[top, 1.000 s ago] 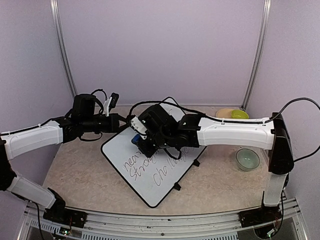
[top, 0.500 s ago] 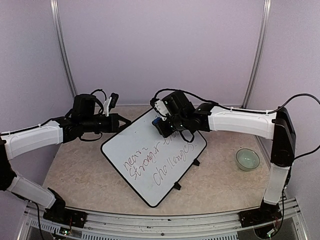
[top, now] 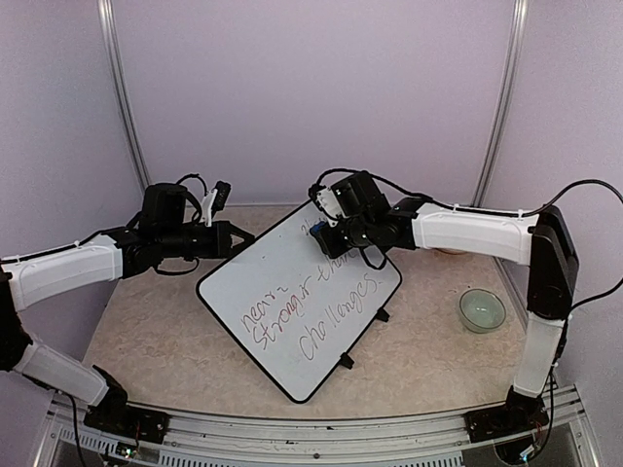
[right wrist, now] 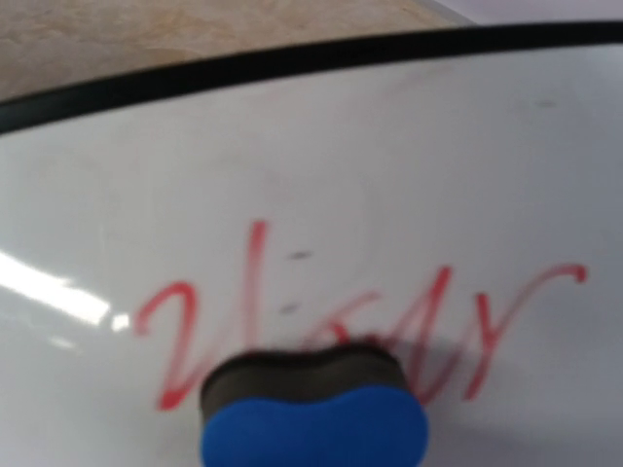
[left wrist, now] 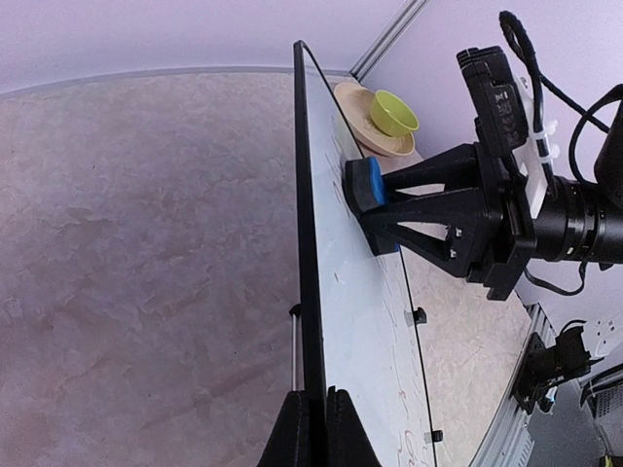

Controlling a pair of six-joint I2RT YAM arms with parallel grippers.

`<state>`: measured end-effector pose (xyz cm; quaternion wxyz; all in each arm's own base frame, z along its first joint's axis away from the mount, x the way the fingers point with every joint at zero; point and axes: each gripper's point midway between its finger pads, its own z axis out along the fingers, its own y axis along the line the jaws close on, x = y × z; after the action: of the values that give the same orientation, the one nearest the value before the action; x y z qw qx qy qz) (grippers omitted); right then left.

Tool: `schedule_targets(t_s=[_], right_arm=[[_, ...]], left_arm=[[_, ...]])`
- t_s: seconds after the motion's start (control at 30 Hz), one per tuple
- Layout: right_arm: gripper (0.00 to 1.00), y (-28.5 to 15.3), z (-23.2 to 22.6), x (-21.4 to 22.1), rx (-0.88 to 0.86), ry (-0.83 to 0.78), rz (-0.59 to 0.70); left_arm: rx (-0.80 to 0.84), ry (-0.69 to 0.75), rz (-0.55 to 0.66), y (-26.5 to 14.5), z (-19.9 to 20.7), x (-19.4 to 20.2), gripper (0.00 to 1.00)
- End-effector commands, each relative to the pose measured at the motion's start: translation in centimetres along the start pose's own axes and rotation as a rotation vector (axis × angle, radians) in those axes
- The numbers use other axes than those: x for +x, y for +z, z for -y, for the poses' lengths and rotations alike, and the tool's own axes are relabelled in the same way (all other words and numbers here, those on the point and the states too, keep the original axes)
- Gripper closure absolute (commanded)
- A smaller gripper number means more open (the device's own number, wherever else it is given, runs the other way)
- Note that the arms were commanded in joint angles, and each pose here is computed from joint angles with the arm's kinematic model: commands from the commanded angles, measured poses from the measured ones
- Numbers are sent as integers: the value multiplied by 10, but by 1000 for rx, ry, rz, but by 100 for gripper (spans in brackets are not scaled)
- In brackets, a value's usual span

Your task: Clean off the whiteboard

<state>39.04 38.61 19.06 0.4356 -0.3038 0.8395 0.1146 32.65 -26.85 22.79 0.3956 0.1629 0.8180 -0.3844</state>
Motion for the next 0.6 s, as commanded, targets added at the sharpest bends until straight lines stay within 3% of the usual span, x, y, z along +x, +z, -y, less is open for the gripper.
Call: schedule_targets(t_s=[0.0, 0.3, 0.57], right_arm=[[78, 13, 22, 31, 60, 13, -83], [79, -2, 18, 18, 19, 49, -55], [79, -13, -41, -3, -53, -71, -15]], left_arm=[[76, 26, -27, -5, 21, 4, 100], [81, 30, -25, -7, 23, 3, 100], [84, 27, -27, -6, 22, 3, 100]])
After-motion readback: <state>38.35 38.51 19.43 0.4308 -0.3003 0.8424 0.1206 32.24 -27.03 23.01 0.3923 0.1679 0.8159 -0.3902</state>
